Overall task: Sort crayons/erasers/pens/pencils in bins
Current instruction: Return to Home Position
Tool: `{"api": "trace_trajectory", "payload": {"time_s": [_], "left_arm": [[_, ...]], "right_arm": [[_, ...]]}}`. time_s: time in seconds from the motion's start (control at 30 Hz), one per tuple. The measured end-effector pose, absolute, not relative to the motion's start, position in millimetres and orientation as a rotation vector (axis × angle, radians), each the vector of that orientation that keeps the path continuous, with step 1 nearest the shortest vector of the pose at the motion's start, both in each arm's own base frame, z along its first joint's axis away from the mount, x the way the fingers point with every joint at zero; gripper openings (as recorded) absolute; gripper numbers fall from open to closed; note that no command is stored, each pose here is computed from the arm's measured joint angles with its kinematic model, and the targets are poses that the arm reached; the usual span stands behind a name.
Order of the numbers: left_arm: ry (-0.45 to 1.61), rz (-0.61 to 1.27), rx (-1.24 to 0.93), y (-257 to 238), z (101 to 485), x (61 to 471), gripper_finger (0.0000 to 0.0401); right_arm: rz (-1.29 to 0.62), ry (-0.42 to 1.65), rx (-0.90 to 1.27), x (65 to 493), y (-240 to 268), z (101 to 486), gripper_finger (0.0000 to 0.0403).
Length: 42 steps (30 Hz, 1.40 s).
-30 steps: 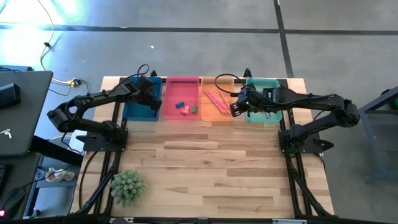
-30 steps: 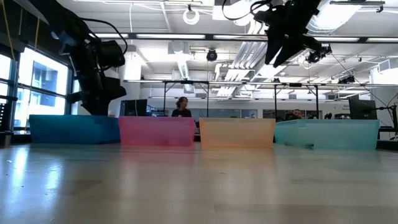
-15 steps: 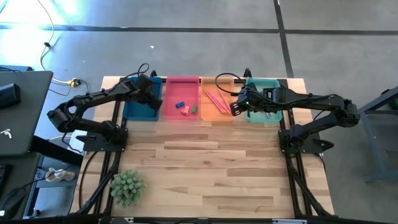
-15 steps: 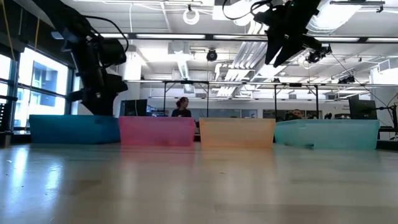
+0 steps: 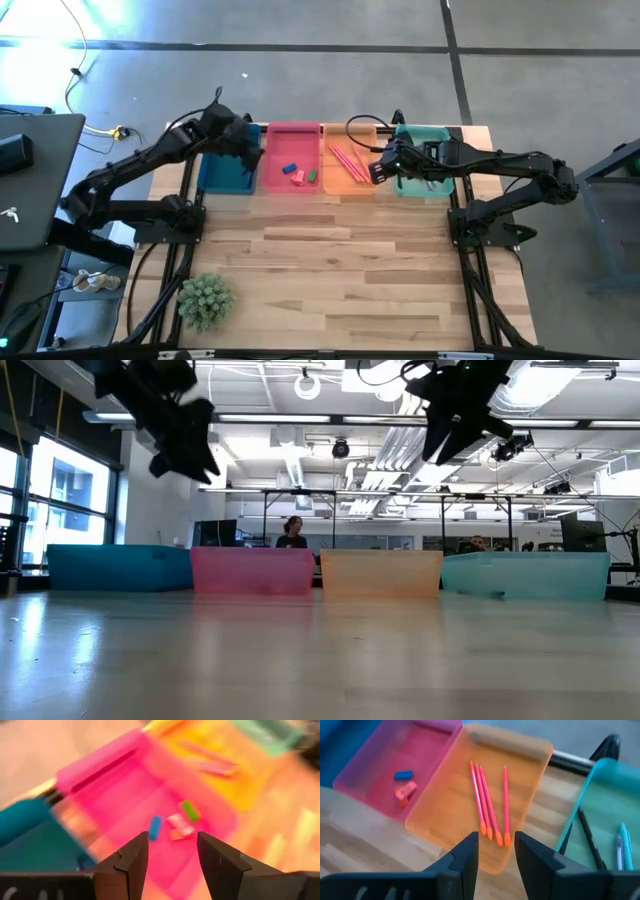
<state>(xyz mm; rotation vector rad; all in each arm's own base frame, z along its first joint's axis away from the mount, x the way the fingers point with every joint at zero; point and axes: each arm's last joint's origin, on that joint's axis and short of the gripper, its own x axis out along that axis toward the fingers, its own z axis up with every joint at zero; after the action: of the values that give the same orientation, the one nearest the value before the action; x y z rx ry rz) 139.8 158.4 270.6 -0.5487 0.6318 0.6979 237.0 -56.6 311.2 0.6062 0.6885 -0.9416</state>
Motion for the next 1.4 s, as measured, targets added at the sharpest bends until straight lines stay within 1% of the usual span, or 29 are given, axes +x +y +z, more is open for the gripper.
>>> {"api": "trace_trajectory", "payload": {"time_s": [0.13,0.27,0.37,0.53,0.77,1.03,1.17,1.3,1.4], "left_arm": [[0.533,0.579,-0.436,132.7,281.8,143.9,0.0154],[0.389,0.494,-0.417,107.8,275.7,144.6,0.0154],[0.304,0.435,-0.43,92.1,264.8,142.6,0.0153],[0.266,0.355,-0.455,72.1,238.2,136.5,0.0143],[0.215,0.248,-0.466,49.8,210.3,125.1,0.0116],[0.113,0.149,-0.449,33.9,195.9,112.6,0.0079],[0.084,0.12,-0.438,29.3,189.3,107.9,0.0051],[0.062,0.106,-0.438,27.0,181.6,104.4,0.0012],[0.044,0.098,-0.43,26.2,182.3,102.2,0.0004]], "right_arm": [[-0.931,0.633,0.563,241.4,-58.2,315.1,0.0119],[-0.869,0.57,0.487,249.2,-59.9,321.8,0.0119],[-0.82,0.519,0.42,254.9,-61.0,327.9,0.0119],[-0.75,0.46,0.285,261.9,-62.2,337.3,0.0119],[-0.721,0.468,0.193,260.1,-65.1,356.2,0.0119],[-0.751,0.539,0.146,241.1,-71.8,394.0,0.0119],[-0.771,0.507,0.132,224.9,-74.6,409.1,0.0119],[-0.798,0.451,0.141,197.4,-73.6,423.5,0.0119],[-0.804,0.401,0.149,176.2,-68.7,433.6,0.0119]]}}
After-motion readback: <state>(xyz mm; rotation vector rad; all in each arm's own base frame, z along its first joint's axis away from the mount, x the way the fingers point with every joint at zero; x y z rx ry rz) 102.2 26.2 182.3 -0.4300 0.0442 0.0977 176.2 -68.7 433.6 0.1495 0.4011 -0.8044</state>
